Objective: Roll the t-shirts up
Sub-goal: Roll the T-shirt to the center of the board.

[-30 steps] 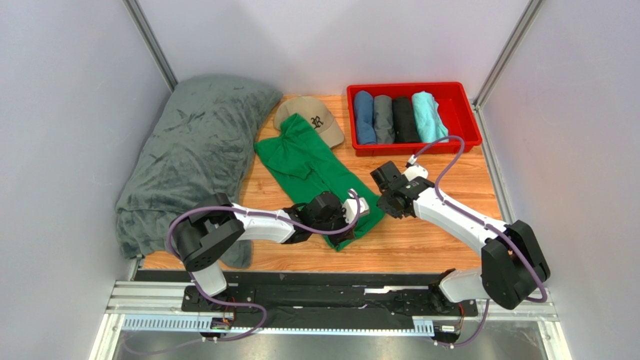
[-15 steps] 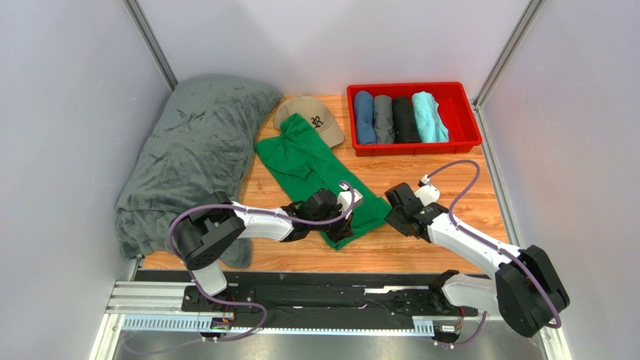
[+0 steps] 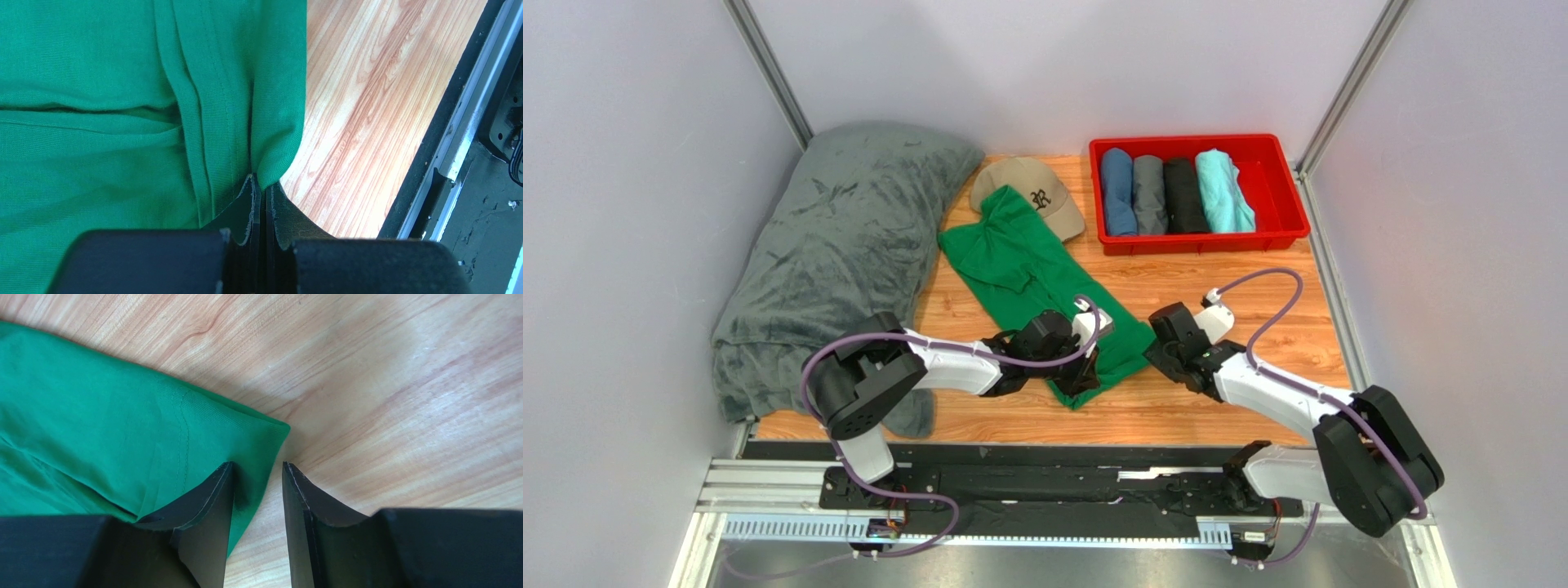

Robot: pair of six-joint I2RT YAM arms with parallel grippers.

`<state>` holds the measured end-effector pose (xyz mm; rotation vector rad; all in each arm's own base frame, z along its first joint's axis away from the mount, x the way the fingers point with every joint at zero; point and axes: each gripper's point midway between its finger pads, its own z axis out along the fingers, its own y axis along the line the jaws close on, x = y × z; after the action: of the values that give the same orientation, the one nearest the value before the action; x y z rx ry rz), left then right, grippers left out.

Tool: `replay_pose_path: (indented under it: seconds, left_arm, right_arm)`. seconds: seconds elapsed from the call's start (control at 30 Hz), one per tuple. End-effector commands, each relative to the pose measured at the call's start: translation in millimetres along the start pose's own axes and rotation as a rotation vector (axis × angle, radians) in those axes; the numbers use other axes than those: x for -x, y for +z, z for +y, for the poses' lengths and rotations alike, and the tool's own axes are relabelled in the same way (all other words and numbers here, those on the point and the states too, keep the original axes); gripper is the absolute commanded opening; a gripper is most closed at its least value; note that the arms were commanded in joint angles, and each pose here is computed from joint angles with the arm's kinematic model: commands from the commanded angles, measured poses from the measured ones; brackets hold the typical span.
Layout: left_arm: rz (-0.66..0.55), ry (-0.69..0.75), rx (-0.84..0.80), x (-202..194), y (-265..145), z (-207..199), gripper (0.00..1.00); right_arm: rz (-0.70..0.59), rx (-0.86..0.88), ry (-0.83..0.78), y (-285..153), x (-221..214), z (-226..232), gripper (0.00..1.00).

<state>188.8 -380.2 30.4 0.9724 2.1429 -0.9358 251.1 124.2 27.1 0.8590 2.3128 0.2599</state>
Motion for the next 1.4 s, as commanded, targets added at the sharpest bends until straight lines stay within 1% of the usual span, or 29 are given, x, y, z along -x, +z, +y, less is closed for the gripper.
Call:
replay_pose_path:
  seconds: [0.0, 0.1, 0.17, 0.2, 0.23, 0.27, 0.3, 0.33, 0.4, 0.43, 0.5, 0.53, 0.57, 0.6, 0.63, 0.67, 0.7, 0.73, 0.83, 0.9, 1.03, 1.13, 1.2, 1.37]
  left_arm:
    - [-0.022, -0.006, -0.01, 3.6, -1.4, -1.5, 0.0]
    - [-0.017, -0.003, -0.021, 2.0, -1.7, -3.2, 0.0]
    - [-0.018, 0.002, -0.026, 1.2, -2.8, -3.9, 0.0]
    - [-0.022, 0.013, -0.028, 2.7, -3.5, -4.4, 0.0]
    - [-0.022, 0.016, -0.028, 2.3, -4.2, -4.3, 0.0]
    - [-0.025, 0.02, -0.026, 3.2, -5.0, -4.1, 0.0]
    - [-0.028, 0.033, -0.028, 4.0, -5.9, -4.3, 0.0]
    - [-0.031, 0.041, -0.029, 5.7, -6.0, -4.5, 0.0]
    - [-0.038, 0.066, -0.019, 9.1, -7.7, -3.4, 0.01]
    - [-0.048, 0.078, -0.014, 13.1, -9.1, -3.7, 0.13]
    - [-0.067, 0.117, 0.013, 19.8, -11.4, -0.7, 0.26]
    - [-0.077, 0.13, 0.018, 22.7, -12.5, -1.5, 0.38]
    - [-0.092, 0.141, 0.017, 27.9, -14.4, -2.8, 0.42]
    - [-0.097, 0.157, 0.022, 30.4, -15.0, -2.1, 0.53]
    - [-0.107, 0.167, 0.026, 34.9, -15.8, -2.1, 0.6]
    - [-0.12, 0.178, 0.038, 39.9, -17.0, -0.9, 0.64]
    - [-0.131, 0.199, 0.044, 44.1, -18.0, -0.2, 0.64]
    - [-0.147, 0.21, 0.051, 50.6, -18.9, -0.2, 0.69]
    - [-0.193, 0.248, 0.047, 69.2, -21.2, -4.3, 0.7]
    - [-0.2, 0.27, 0.032, 74.2, -18.1, -7.8, 0.7]
    - [-0.238, 0.307, 0.014, 90.1, -9.2, -16.4, 0.67]
    - [-0.253, 0.307, 0.002, 96.9, -2.4, -21.2, 0.65]
    - [-0.246, 0.304, -0.004, 93.9, 3.9, -23.5, 0.62]
    - [-0.229, 0.291, 0.006, 79.0, 14.3, -19.5, 0.6]
  right_arm:
    - [-0.053, 0.033, 0.031, 6.9, 11.8, 14.0, 0.38]
    - [-0.055, 0.013, 0.01, 8.6, 14.8, 18.4, 0.34]
    - [-0.031, -0.042, -0.025, 11.3, 11.0, 11.9, 0.28]
    - [-0.032, -0.039, -0.027, 8.7, 17.1, 23.2, 0.22]
    - [-0.012, -0.095, -0.054, 6.7, 15.3, 13.7, 0.19]
    - [-0.003, -0.116, -0.082, 5.8, 16.3, 14.5, 0.16]
    - [0.002, -0.127, -0.094, 4.9, 20.8, 23.8, 0.08]
    - [0.023, -0.185, -0.127, 0.7, 20.3, 15.2, 0.05]
    - [0.056, -0.242, -0.183, 1.2, 18.9, 11.9, 0.0]
    - [0.067, -0.256, -0.197, -4.8, 24.3, 19.3, 0.0]
    - [0.096, -0.277, -0.236, -5.7, 23.9, 23.2, 0.0]
    - [0.123, -0.303, -0.249, -6.0, 22.8, 24.8, 0.0]
    - [0.129, -0.314, -0.256, -5.4, 23.4, 26.7, 0.0]
    - [0.14, -0.318, -0.269, -4.9, 23.0, 28.5, 0.0]
    - [0.162, -0.346, -0.285, -2.8, 19.3, 24.8, 0.0]
    - [0.161, -0.339, -0.286, -2.9, 22.7, 33.0, 0.0]
    - [0.167, -0.347, -0.292, -2.3, 23.1, 33.8, 0.0]
    - [0.182, -0.368, -0.309, -3.6, 22.1, 32.0, 0.0]
    - [0.203, -0.395, -0.332, -0.5, 22.0, 35.1, 0.0]
    - [0.208, -0.41, -0.339, 1.9, 22.3, 37.9, 0.0]
    - [0.222, -0.415, -0.337, 4.9, 19.9, 40.7, 0.0]
    - [0.23, -0.416, -0.331, 8.1, 17.3, 43.3, 0.0]
    - [0.233, -0.421, -0.327, 9.6, 15.5, 43.1, 0.0]
    - [0.24, -0.425, -0.314, 12.1, 10.8, 42.3, 0.0]
